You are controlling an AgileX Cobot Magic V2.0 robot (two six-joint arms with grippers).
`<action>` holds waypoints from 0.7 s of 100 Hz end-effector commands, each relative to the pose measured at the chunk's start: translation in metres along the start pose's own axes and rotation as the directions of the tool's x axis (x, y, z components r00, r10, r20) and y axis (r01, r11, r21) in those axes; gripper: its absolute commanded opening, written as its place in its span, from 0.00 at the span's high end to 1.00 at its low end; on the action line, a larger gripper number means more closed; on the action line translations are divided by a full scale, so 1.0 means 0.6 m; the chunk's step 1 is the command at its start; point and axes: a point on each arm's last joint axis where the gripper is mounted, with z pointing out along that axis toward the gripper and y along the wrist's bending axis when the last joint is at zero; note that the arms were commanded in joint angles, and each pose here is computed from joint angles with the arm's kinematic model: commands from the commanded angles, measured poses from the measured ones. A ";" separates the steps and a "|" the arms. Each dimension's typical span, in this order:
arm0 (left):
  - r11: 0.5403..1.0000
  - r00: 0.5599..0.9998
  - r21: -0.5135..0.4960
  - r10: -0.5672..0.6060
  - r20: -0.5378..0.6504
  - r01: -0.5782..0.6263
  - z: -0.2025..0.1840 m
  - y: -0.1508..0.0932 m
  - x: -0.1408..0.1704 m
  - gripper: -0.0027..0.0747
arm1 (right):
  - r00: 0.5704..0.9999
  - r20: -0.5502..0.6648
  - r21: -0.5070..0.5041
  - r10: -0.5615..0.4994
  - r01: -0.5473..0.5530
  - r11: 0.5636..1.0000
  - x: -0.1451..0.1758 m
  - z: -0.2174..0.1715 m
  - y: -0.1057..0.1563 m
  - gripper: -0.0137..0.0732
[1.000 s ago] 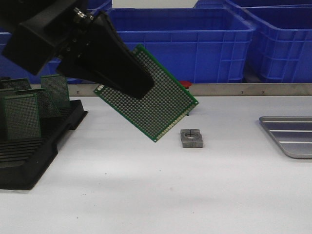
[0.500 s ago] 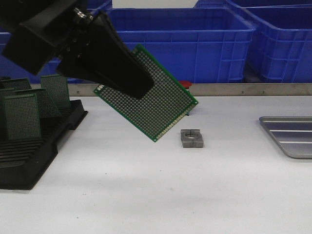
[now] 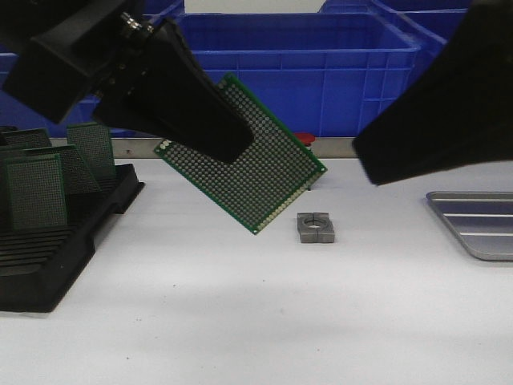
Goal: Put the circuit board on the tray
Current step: 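Carry the board to the table center while the right gripper approaches, then grasp the board's lower edge with the right gripper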
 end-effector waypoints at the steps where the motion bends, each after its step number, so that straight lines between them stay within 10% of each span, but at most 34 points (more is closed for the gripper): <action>1: 1.000 0.997 -0.011 -0.004 0.073 0.005 -0.014 -0.005 -0.026 0.99 | 0.990 0.111 -0.007 -0.086 0.088 0.996 -0.036 0.008 0.009 0.33; 70: 1.000 0.997 -0.011 -0.004 0.073 0.005 -0.014 -0.005 -0.026 0.99 | 0.975 0.038 0.001 -0.221 0.221 0.975 -0.080 0.113 0.014 0.38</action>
